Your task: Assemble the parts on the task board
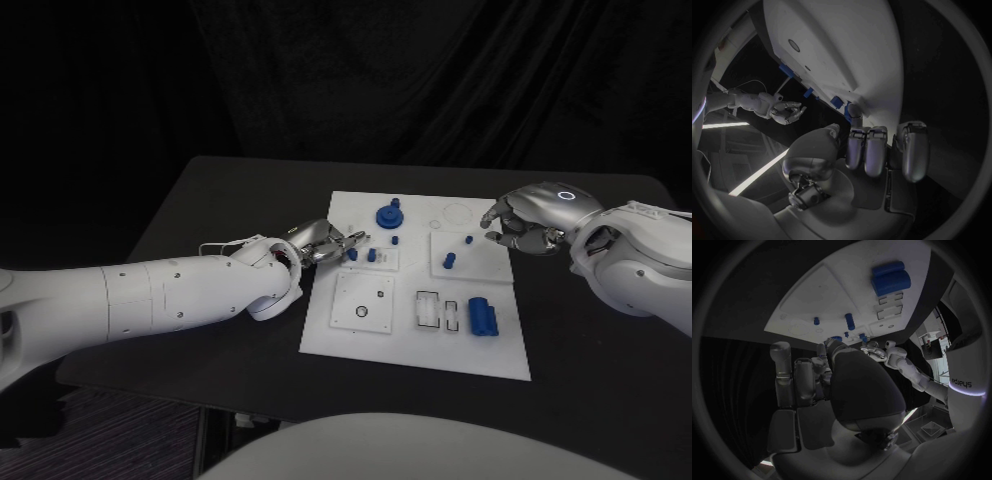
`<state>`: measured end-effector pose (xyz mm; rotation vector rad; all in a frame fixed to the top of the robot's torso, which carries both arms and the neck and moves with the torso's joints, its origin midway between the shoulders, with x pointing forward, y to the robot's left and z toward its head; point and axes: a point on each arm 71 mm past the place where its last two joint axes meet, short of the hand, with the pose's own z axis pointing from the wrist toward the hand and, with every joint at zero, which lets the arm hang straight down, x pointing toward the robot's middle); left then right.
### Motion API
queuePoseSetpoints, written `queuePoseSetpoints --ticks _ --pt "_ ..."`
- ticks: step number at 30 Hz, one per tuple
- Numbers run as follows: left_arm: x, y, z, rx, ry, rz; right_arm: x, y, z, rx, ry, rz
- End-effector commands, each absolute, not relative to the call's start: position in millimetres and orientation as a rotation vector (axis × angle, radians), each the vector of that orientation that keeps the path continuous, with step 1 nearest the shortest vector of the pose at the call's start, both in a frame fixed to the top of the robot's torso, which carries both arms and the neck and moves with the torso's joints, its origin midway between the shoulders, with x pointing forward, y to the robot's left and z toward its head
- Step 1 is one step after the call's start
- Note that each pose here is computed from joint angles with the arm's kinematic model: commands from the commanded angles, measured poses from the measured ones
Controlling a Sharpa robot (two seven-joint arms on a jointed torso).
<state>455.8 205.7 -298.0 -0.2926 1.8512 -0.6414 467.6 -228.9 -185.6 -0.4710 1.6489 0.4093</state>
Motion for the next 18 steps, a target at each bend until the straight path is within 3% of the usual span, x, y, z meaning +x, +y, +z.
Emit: queuePoseSetpoints --ticks 1,18 --pt "454.3 201.0 -299.5 -0.277 1.866 -0.669 467.6 -229.3 -186.5 -0.46 1.653 0.393" --pt "454.6 201.2 -300.0 -0.287 1.87 -0.654 468.0 -230.0 -187.3 -0.442 1.665 0.399"
